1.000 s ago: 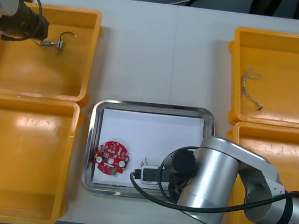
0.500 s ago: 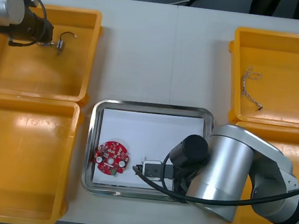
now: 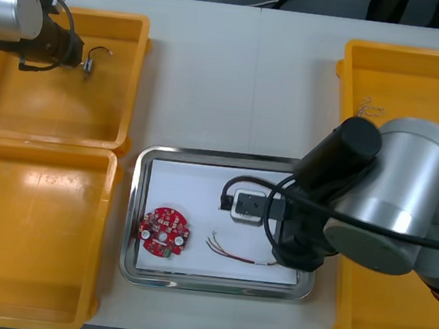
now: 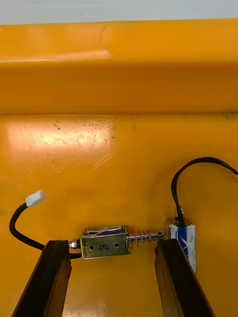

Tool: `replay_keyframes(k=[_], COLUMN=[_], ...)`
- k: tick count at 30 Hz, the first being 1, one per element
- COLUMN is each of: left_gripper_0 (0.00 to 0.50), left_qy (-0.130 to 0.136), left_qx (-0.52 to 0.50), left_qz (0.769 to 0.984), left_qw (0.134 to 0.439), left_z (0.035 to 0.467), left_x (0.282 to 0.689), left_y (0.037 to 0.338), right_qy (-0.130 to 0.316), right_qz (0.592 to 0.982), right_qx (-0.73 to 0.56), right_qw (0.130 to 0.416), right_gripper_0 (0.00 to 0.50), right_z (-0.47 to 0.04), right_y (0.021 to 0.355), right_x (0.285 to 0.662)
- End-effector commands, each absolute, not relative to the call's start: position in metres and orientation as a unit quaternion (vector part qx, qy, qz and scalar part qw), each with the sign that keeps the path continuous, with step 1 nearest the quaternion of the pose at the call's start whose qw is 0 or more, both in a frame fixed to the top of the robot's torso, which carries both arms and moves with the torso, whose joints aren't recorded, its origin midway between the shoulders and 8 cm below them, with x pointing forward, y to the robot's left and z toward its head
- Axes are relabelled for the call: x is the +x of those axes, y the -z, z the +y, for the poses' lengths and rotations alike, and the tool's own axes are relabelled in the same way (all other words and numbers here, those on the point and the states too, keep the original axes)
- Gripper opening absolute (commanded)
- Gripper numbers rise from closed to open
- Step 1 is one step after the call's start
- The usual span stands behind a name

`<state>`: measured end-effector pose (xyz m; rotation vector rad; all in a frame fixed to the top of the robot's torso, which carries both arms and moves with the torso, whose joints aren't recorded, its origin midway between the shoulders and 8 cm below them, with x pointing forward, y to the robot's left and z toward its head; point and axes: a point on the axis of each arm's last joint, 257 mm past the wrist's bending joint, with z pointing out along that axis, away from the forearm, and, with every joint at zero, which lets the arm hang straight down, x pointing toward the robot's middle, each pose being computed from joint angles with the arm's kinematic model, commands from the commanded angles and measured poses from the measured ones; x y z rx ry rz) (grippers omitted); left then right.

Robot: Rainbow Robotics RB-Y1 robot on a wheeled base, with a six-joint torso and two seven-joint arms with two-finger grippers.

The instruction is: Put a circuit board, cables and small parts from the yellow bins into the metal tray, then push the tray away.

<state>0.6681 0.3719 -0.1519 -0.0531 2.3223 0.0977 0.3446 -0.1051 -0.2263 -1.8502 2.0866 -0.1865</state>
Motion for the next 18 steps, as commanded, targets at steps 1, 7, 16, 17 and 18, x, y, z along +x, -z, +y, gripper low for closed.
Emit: replay_keyframes(k=[1, 7, 16, 17, 18], left_gripper_0=[0.500, 0.500, 0.500, 0.500, 0.500], left_qy=[-0.050, -0.053, -0.056, -0.056, -0.057], left_qx=[0.016, 0.011, 0.010, 0.009, 0.010], left_qz=[0.904, 0.903, 0.905, 0.904, 0.905], left_qw=[0.425, 0.425, 0.423, 0.423, 0.421], left_z=[0.352, 0.355, 0.360, 0.360, 0.361], left_x=[0.685, 0.685, 0.682, 0.682, 0.681], left_y=[0.120, 0.119, 0.134, 0.134, 0.136], right_qy=[0.047, 0.033, 0.001, -0.001, -0.005], right_qz=[0.754, 0.800, 0.870, 0.873, 0.879], right_qx=[-0.610, -0.530, -0.393, -0.385, -0.366], right_qw=[0.240, 0.280, 0.299, 0.300, 0.307], right_gripper_0=[0.500, 0.500, 0.500, 0.500, 0.500], right_z=[-0.096, -0.109, -0.141, -0.143, -0.147], right_y=[0.178, 0.150, 0.135, 0.134, 0.130], right_x=[0.364, 0.377, 0.390, 0.390, 0.394])
